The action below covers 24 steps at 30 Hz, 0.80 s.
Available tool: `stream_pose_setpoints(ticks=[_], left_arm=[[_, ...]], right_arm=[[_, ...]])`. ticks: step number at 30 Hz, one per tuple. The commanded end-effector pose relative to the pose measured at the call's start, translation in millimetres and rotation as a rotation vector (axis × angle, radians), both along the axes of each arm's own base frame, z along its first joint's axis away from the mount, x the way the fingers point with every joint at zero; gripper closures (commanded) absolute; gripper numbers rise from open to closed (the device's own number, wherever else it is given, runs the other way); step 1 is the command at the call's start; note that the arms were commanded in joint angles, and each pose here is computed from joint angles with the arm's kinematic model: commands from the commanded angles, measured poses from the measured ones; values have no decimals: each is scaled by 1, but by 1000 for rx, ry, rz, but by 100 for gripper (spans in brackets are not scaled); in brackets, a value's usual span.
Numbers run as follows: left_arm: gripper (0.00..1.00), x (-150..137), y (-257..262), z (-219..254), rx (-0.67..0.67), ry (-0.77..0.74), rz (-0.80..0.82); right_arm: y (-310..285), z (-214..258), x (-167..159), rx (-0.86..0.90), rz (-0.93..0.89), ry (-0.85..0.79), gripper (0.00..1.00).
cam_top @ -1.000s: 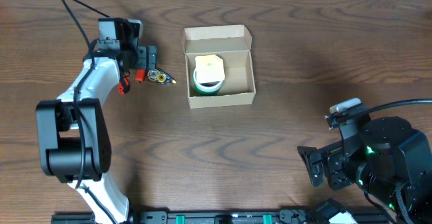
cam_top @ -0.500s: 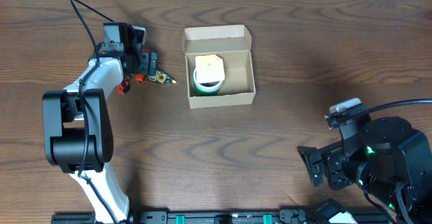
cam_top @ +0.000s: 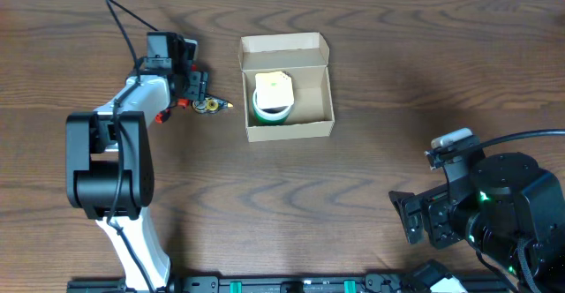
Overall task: Pack container
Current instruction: 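Lift the red box cutter with the left gripper toward the box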
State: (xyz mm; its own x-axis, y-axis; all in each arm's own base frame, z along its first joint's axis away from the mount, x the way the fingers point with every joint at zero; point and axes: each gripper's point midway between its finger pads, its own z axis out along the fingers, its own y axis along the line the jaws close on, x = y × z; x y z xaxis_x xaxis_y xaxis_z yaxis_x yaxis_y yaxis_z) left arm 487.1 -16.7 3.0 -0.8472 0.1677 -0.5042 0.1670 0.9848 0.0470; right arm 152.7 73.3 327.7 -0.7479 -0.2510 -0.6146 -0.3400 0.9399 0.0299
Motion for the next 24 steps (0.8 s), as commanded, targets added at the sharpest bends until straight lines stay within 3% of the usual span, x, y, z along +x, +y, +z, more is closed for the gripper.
stream_pose_setpoints(ticks=[1,18,24], left_arm=[[36,0,3,-12,48,24,1],[93,12,3,10,30,-3,32],[94,31,2,60,27,-54,32]], right_arm=[[1,-1,0,5,-3,6,1],[1,-1,0,5,-3,6,1],[1,-1,0,5,-3,6,1]])
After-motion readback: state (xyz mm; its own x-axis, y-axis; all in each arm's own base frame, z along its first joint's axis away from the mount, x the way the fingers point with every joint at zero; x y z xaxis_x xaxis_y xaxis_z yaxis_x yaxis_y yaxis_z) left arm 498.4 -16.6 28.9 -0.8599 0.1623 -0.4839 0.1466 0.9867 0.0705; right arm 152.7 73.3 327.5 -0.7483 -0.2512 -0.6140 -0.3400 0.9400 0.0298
